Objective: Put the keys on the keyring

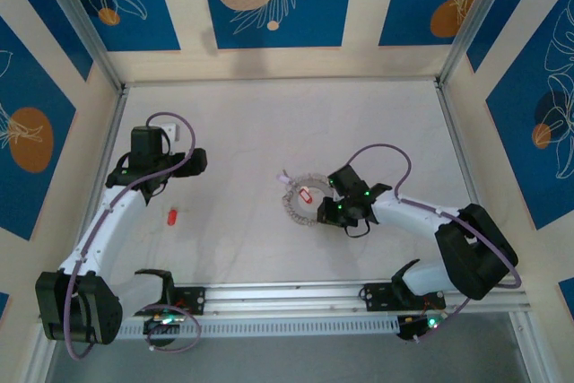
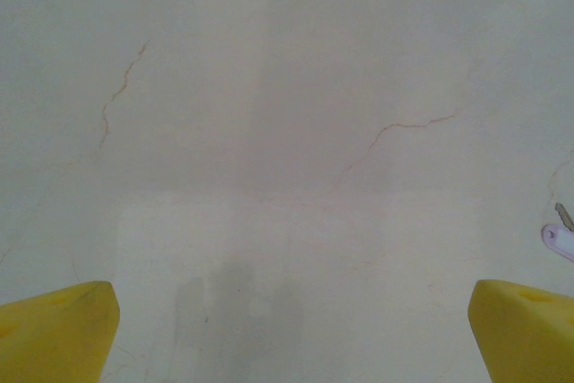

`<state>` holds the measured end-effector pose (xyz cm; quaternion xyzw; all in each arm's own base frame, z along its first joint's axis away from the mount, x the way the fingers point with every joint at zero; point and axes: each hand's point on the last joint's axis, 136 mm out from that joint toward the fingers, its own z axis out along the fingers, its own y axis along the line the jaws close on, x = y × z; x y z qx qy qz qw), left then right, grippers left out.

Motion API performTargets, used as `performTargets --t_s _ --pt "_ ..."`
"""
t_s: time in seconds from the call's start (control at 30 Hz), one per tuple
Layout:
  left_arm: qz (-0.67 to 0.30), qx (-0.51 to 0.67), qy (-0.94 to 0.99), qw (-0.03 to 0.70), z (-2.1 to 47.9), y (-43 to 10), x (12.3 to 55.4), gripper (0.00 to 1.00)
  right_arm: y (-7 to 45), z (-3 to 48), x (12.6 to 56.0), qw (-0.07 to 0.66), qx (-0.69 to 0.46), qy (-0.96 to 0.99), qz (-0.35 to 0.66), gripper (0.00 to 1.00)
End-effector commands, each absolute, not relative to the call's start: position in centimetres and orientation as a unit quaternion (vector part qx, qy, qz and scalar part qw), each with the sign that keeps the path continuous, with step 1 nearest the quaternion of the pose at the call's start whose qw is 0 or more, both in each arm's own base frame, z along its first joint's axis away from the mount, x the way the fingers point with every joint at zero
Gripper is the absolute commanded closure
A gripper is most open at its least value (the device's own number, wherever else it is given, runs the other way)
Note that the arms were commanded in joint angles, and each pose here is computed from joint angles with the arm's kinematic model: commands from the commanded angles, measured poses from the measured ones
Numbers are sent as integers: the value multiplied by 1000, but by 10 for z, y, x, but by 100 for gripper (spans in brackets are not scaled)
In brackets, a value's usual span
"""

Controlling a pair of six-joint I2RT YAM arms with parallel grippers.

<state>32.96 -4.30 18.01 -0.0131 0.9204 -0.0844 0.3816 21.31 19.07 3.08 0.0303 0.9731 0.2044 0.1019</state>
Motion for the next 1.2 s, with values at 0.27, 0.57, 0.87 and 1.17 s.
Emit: performTargets --t_s 0.27,0.57,0.87,1.17 --pt "-94 -6 917 387 189 -48 331 0 192 24 217 102 -1 976 192 75" --pt "-90 -9 916 391 189 -47 331 0 191 23 222 112 -19 977 178 72" --pt "-92 -10 915 392 188 -47 331 0 198 21 226 123 -34 968 216 75" --pt "-96 -6 917 388 188 -49 330 0 199 23 223 126 -38 963 237 85"
